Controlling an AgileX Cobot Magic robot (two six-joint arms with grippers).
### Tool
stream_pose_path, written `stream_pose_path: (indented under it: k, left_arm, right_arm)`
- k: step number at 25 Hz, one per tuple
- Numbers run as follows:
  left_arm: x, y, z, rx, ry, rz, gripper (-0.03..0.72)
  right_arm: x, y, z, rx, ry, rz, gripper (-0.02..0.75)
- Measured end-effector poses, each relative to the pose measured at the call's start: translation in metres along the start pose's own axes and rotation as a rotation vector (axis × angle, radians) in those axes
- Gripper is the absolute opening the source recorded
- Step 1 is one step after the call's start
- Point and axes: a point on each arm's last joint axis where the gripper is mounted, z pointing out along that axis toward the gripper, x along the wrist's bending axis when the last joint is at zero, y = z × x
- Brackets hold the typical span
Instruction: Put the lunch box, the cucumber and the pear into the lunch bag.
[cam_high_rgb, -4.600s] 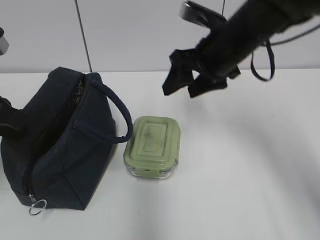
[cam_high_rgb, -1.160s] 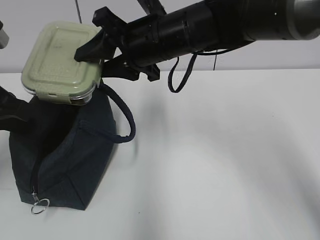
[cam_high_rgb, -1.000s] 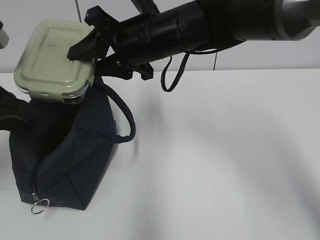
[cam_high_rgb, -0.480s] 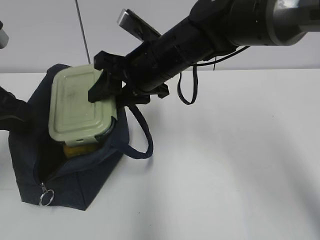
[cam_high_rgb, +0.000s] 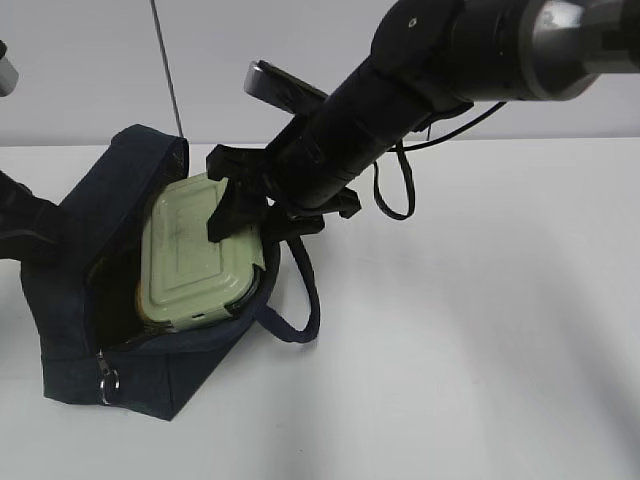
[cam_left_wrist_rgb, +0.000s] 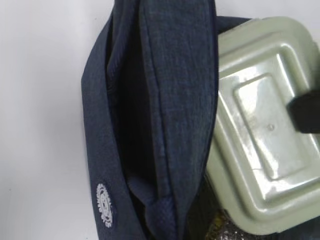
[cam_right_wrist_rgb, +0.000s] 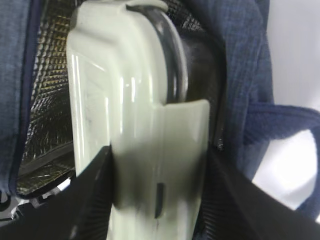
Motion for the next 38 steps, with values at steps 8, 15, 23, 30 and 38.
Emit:
stream_pose_path:
  k: [8,15,23,30,38]
  left_arm:
    - [0.0,0.0,0.0,0.001,0.0,0.0,-0.015]
    - [0.0,0.0,0.0,0.0,0.001,0.0,-0.015]
    - [0.0,0.0,0.0,0.0,0.001,0.001,-0.015]
    - [0.0,0.0,0.0,0.0,0.001,0.001,-0.015]
    - [0.0,0.0,0.0,0.001,0.002,0.002,-0.015]
  right_arm:
    - [0.028,0.006,0.017,-0.017,0.039,-0.098,0.377]
    - [0.054,0.024,0.009,-0.012,0.11,-0.221,0.533]
    - [0.071,0.042,-0.034,0.025,-0.084,-0.298,0.54]
    - [0.064,0.035,-0.035,0.118,-0.172,-0.27,0.533]
    - [0.054,0.03,-0.002,0.182,-0.126,-0.213,0.505]
